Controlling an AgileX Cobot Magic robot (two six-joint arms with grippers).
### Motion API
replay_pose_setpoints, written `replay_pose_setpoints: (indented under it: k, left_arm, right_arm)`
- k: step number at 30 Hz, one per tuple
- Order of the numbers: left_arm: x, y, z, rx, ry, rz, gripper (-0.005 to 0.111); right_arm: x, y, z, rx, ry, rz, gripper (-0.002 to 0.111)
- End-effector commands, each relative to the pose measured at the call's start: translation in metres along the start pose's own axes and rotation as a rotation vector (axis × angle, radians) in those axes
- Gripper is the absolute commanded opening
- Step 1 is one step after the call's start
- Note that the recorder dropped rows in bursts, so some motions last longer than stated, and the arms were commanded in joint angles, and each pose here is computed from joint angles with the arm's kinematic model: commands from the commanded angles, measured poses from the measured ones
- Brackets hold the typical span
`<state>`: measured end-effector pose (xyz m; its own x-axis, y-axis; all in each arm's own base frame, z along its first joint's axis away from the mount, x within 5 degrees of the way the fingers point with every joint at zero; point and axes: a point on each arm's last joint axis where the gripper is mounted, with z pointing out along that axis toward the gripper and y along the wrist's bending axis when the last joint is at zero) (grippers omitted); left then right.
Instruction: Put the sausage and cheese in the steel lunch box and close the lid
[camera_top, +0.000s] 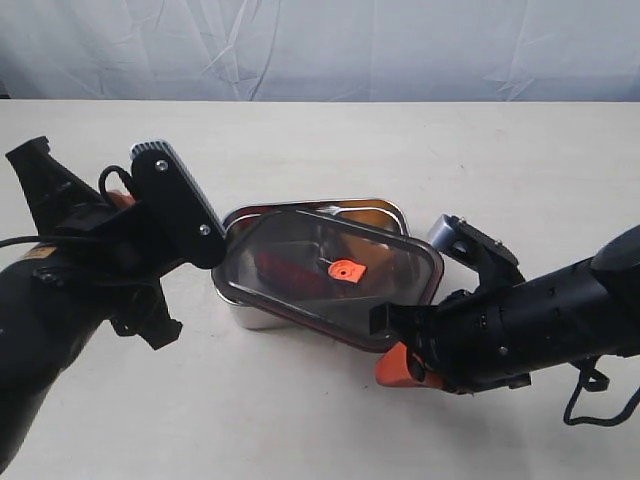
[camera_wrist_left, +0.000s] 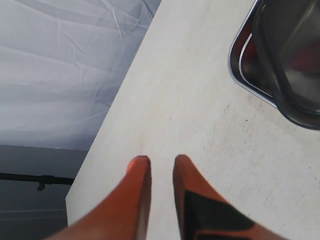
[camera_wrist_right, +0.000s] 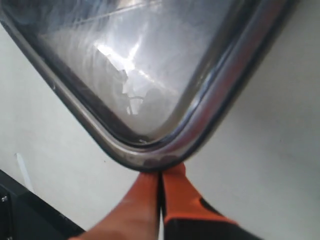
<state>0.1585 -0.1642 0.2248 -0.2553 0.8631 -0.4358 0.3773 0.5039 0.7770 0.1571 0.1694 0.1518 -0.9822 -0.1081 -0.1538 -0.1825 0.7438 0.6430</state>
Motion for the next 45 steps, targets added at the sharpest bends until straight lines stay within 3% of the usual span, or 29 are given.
replay_pose_setpoints:
  k: [1, 8, 15, 19, 26, 35, 42, 45]
  left_arm:
    - [0.002, 0.000, -0.001, 0.006, 0.002, 0.026, 0.018]
    - [0.002, 0.000, -0.001, 0.008, 0.001, 0.026, 0.018]
    - [0.002, 0.000, -0.001, 0.008, 0.001, 0.026, 0.018]
    - [0.002, 0.001, -0.001, 0.000, 0.006, 0.026, 0.018]
    - [0.008, -0.003, 0.000, 0.009, 0.016, 0.047, 0.018]
    - [0.007, -0.005, 0.000, 0.032, 0.003, 0.044, 0.018]
    - [0.007, -0.006, 0.000, 0.038, 0.000, 0.029, 0.018]
    - [0.007, -0.006, 0.000, 0.045, -0.004, 0.021, 0.018]
  right_arm:
    - [-0.007, 0.001, 0.000, 0.010, -0.030, -0.006, -0.001]
    - [-0.010, 0.000, 0.000, 0.033, -0.058, -0.008, -0.001]
    - [0.002, 0.005, -0.001, -0.022, 0.071, -0.081, -0.001]
    - [0.010, 0.001, -0.007, 0.017, 0.084, -0.090, -0.001]
    - [0.034, -0.020, -0.024, 0.117, -0.047, -0.045, -0.001]
    - [0.029, -0.038, -0.055, 0.210, -0.488, 0.139, -0.001]
    - [0.024, -0.038, -0.062, 0.208, -0.510, 0.107, -0.001]
    - [0.015, -0.031, -0.069, 0.171, -0.462, 0.022, -0.001]
